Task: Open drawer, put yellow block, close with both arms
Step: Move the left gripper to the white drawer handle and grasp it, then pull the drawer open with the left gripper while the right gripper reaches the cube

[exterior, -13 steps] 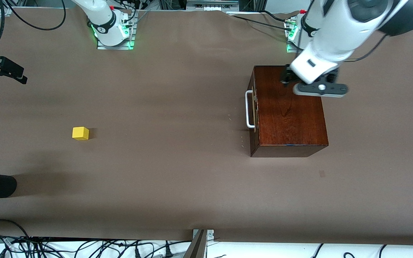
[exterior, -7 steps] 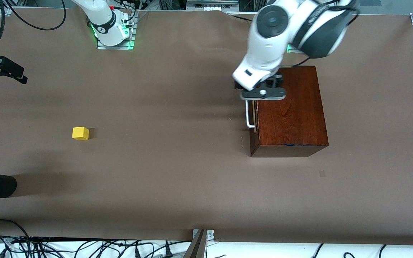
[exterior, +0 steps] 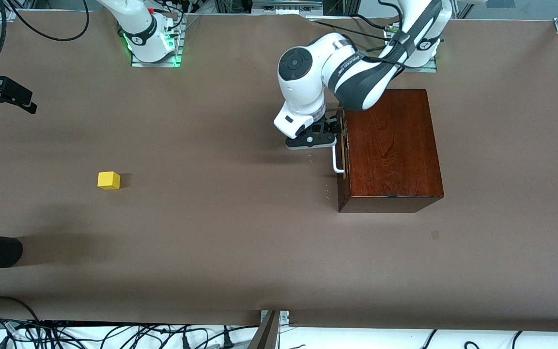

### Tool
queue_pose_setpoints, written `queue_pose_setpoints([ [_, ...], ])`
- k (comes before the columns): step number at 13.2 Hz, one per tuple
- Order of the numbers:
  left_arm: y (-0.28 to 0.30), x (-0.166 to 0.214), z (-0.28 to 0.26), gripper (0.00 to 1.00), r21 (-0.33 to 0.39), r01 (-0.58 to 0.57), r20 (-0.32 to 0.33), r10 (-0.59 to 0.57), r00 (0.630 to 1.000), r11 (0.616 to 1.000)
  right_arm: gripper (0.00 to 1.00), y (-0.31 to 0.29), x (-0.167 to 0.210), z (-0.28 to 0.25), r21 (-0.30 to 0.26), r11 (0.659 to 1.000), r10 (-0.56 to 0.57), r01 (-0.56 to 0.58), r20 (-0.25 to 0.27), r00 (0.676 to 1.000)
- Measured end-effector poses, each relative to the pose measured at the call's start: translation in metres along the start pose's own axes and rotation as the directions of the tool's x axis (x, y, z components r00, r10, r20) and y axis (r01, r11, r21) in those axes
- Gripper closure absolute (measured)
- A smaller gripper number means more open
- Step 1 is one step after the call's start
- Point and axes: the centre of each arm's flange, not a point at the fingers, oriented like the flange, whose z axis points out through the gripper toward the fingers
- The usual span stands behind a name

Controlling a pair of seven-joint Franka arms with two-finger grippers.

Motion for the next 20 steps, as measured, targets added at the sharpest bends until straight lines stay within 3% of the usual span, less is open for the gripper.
queue_pose_setpoints([
  [12,0.01,0.007,0.057,0.0,0.115,-0.077,-0.044,0.082,0.996,0.99,0.0,0.0,0.0,0.0,0.0,1.0,0.0,0.0,0.001,1.0],
  [17,0.014,0.011,0.069,0.0,0.095,-0.051,-0.048,0.056,0.997,0.994,0.0,0.0,0.0,0.0,0.0,1.0,0.0,0.0,0.001,1.0],
  [20,0.02,0.009,0.068,0.0,0.027,0.008,-0.023,-0.008,1.0,1.0,0.0,0.0,0.0,0.0,0.0,1.0,0.0,0.0,0.001,1.0],
])
